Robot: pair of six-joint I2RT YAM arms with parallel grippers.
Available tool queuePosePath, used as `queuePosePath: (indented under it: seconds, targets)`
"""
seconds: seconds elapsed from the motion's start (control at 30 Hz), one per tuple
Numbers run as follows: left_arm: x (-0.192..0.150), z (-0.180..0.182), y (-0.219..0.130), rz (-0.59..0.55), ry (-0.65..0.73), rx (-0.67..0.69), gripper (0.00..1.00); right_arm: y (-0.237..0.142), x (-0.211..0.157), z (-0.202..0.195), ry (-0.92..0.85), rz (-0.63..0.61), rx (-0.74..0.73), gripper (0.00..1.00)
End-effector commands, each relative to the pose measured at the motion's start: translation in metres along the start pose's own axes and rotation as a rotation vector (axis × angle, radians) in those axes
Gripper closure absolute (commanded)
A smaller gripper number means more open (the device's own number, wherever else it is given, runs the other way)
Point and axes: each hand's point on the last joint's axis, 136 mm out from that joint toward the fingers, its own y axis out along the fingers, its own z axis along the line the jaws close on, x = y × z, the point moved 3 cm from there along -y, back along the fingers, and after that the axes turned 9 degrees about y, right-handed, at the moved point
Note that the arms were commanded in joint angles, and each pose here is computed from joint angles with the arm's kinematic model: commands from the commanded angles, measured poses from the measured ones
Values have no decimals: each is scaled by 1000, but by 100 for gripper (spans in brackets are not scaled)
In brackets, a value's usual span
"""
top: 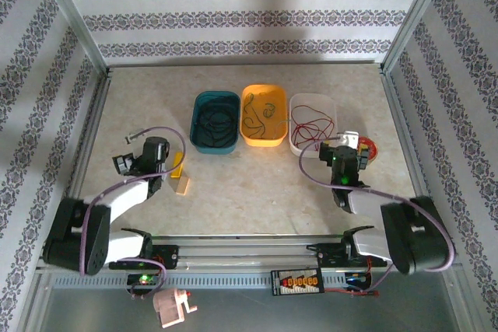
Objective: Untangle the cables
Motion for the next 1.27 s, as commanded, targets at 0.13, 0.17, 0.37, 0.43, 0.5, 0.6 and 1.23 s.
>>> queuePosePath:
  seconds: [0.13, 0.17, 0.37, 0.43, 0.5, 0.6, 1.23]
  targets:
    - [57, -51, 19, -189, 23, -233, 1, 31, 21, 26, 34, -94, 240, 2]
    - [60, -56, 21, -202, 34, -254, 1, 31, 19, 27, 28, -80, 254, 2]
    - [55, -58, 31, -227, 12, -318, 1, 37, 22, 24, 50, -93, 232, 2]
    - [53, -61, 24, -296, 4, -374, 1, 40, 24, 22, 58, -93, 211, 2]
    - [46, -66, 23, -328, -6, -427, 1, 41, 24, 21, 62, -87, 195, 2]
    - [39, -65, 23, -310, -3, -436, 1, 42, 24, 21, 60, -84, 195, 2]
    - [44, -63, 28, -336, -29, -430, 1, 46, 29, 21, 91, -62, 254, 2]
